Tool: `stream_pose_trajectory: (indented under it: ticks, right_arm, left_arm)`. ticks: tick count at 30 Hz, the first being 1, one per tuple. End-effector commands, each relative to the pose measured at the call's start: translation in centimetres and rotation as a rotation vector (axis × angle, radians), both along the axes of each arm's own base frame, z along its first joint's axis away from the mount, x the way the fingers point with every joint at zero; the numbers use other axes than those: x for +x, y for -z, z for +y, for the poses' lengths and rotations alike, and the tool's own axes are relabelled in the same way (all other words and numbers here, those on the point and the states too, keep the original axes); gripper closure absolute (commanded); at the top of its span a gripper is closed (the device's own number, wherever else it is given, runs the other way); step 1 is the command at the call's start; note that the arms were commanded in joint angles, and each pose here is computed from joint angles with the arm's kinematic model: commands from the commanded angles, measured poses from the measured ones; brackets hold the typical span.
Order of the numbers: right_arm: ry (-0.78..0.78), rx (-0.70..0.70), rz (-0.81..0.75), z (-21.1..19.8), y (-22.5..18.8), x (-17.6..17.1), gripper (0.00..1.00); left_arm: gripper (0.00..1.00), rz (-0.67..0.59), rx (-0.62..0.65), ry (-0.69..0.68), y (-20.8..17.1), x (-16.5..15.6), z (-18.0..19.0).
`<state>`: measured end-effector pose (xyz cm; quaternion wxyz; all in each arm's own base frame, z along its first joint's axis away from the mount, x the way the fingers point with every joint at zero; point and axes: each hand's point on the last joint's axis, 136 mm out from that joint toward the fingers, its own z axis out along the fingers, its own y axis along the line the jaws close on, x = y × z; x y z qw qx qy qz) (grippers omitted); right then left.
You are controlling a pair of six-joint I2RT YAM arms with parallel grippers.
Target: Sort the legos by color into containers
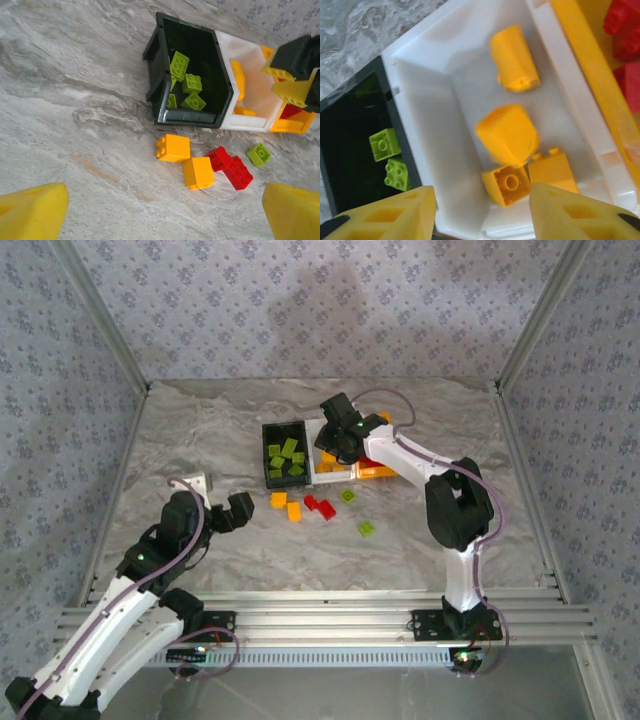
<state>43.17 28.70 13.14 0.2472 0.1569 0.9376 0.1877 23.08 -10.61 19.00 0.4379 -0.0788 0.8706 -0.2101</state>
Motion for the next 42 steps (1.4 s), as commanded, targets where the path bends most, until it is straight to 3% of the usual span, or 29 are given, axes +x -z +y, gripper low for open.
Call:
stream_pose_trajectory:
  ticks: [1, 7, 14, 18, 21, 32, 42]
  right_arm:
    - [-0.089, 0.031, -0.094, 0.7, -4.4, -0.5, 0.43]
    - [-0.119, 0.071, -0.109, -0.9, -5.3, -3.0, 0.42]
    - [-0.173, 0.069, -0.115, -2.9, -3.8, -6.9, 0.43]
    - [-0.173, 0.028, -0.127, -4.9, -3.2, -8.9, 0.43]
    - [-0.176, 0.025, -0.140, -5.6, -3.4, -9.7, 0.43]
    - [-0.172, 0.037, -0.174, -7.0, -4.1, -10.7, 0.42]
    - [-0.148, 0.053, -0.201, -8.3, -4.7, -11.1, 0.42]
  left_arm:
    - [0.03, -0.013, -0.045, 0.060, 0.1, 0.5, -1.6]
    - [0.10, 0.023, -0.062, 0.110, 2.6, 1.8, -4.3]
    - [0.28, 0.063, 0.035, 0.136, 6.1, 4.2, -7.5]
    - [0.30, 0.063, 0.081, 0.122, 7.5, 5.8, -7.9]
    - [0.25, 0.065, 0.108, 0.125, 8.4, 7.1, -8.5]
    - [0.26, 0.065, 0.213, 0.117, 11.1, 11.1, -9.4]
    - [0.44, 0.153, 0.247, 0.134, 14.6, 10.3, -8.9]
